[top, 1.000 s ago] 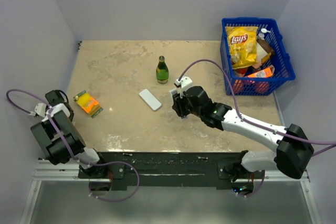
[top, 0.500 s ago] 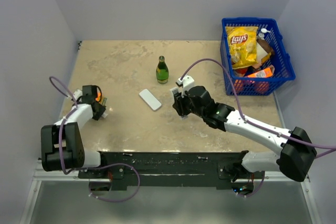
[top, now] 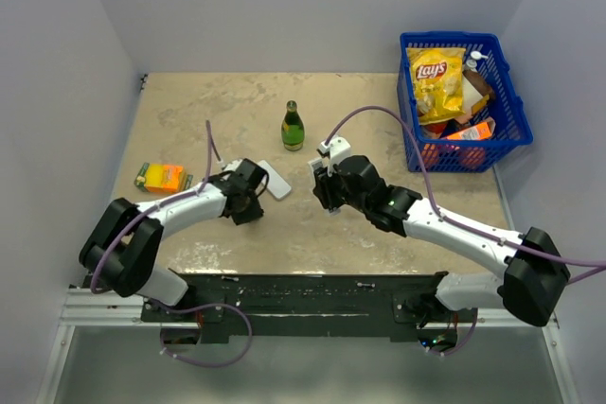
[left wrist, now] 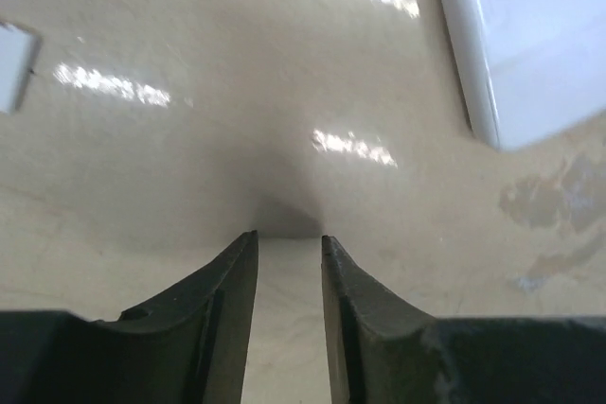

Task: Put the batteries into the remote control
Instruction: Move the battery cover to the center of the board.

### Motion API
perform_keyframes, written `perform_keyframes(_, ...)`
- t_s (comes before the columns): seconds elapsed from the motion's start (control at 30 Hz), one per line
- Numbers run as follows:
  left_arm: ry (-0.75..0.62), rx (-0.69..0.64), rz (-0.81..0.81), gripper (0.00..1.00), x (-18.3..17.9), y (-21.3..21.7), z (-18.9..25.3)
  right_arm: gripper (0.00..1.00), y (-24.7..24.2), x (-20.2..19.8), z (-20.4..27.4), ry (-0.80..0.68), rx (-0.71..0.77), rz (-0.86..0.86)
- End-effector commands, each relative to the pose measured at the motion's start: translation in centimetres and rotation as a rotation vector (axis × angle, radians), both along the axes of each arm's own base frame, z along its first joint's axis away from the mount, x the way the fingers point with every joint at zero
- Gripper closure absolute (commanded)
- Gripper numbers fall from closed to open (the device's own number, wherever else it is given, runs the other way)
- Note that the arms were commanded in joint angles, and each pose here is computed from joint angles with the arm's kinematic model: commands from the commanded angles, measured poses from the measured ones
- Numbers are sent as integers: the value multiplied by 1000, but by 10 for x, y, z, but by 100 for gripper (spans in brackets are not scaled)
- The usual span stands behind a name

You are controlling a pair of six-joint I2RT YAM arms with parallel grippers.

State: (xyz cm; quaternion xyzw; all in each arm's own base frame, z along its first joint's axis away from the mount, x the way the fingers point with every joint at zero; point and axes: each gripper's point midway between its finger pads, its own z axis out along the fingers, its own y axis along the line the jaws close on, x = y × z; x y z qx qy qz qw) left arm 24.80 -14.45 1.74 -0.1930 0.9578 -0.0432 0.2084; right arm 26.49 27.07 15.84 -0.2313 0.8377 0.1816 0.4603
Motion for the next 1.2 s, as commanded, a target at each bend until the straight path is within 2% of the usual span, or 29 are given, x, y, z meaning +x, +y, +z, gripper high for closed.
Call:
perform_keyframes(0.0,-33,58,10,57,-6,-2,22,100,-3,9,13,-41,3,-34)
perform_keyframes(0.03,-103,92,51,47,2,9,36,100,-3,10,13,-41,1,-35)
perform_keyframes(0.1,-153,192,147,38,7,39,51,100,-4,10,12,-41,-2,-35)
perform_keyframes(0.17,-141,212,239,27,11,67,57,100,-3,11,11,-39,-4,-34)
perform_keyframes(0.37,-163,171,443,20,24,104,52,100,-1,10,9,-34,-4,-27)
perform_keyframes(0.47,-123,138,514,20,29,111,38,100,-2,9,11,-38,3,-26)
perform_keyframes(0.77,-45,107,575,25,44,111,8,100,-2,8,11,-40,12,-22)
perform_keyframes(0.97,31,110,568,34,40,105,-9,100,-1,8,12,-41,20,-19)
perform_keyframes(1.17,50,105,558,44,35,104,-11,100,0,7,11,-41,21,-14)
